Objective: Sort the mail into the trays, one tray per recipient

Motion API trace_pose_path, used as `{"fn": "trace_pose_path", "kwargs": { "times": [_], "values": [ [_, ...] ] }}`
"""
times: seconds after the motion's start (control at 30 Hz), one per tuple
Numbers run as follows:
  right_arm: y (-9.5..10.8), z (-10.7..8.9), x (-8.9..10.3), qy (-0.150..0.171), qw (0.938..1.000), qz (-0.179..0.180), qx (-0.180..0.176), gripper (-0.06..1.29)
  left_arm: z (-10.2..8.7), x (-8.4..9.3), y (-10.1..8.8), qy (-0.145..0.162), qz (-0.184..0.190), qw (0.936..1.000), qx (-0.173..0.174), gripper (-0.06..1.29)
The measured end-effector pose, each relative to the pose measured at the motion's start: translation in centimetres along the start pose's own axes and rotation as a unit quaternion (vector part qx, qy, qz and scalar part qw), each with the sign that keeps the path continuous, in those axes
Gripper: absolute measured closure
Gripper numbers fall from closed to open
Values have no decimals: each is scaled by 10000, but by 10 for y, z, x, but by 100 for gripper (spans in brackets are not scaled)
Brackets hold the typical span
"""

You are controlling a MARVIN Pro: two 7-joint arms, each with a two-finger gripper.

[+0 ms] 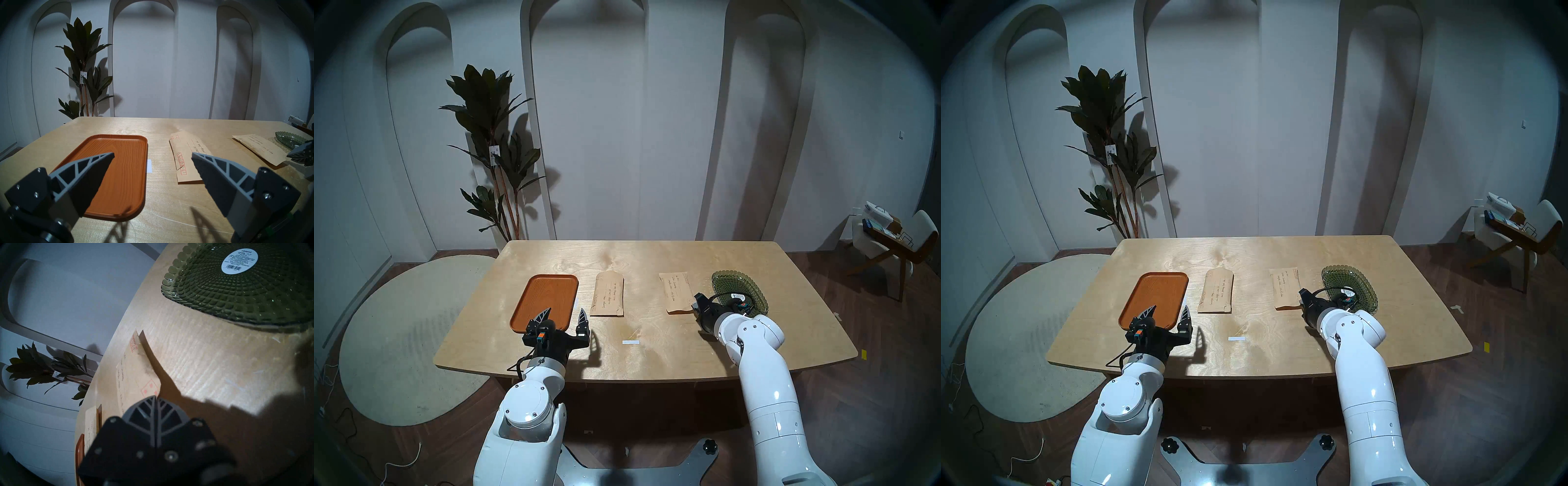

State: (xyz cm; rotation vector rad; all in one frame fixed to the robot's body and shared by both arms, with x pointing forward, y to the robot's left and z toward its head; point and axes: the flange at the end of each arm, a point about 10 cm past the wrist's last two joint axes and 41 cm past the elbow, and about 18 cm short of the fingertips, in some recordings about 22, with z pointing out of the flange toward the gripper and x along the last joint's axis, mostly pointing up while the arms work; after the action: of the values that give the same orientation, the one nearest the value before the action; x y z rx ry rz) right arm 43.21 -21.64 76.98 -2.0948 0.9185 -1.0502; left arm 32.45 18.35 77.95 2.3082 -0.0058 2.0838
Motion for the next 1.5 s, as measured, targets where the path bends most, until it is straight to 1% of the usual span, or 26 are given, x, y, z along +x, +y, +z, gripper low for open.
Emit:
{"fn": "trace_pose_path", "kwargs": {
  "times": [0.2,0.3,0.37,0.43,0.5,0.7,0.77,0.9,1.07,1.23,1.5],
  "values": [
    [-8,9,-4,17,9997,-225,-13,126,0,0,0,-1,0,10000,0,0],
    [-17,13,-4,31,9993,-370,27,126,0,0,0,-4,0,10000,0,0],
    [-26,14,0,86,9988,-469,93,126,0,0,0,-6,0,10000,0,0],
    [-37,15,6,166,9981,-560,179,126,0,-1,0,-8,0,10000,0,0],
    [-53,14,16,296,9968,-684,301,126,0,-1,0,-10,0,10000,0,0],
    [-84,11,38,585,9925,-942,515,126,0,-1,0,-12,0,10000,0,0],
    [-93,9,46,694,9907,-1027,569,126,0,-1,0,-13,0,10000,0,0],
    [-106,4,59,873,9876,-1148,614,126,0,-1,0,-13,0,10000,0,0],
    [-112,-5,75,1097,9851,-1201,562,126,0,-1,0,-13,0,10000,0,0],
    [-111,-13,88,1273,9833,-1209,476,126,0,-1,0,-12,0,10000,0,0],
    [-110,-20,102,1424,9818,-1197,371,126,0,-1,0,-11,0,10000,0,0]
  ]
}}
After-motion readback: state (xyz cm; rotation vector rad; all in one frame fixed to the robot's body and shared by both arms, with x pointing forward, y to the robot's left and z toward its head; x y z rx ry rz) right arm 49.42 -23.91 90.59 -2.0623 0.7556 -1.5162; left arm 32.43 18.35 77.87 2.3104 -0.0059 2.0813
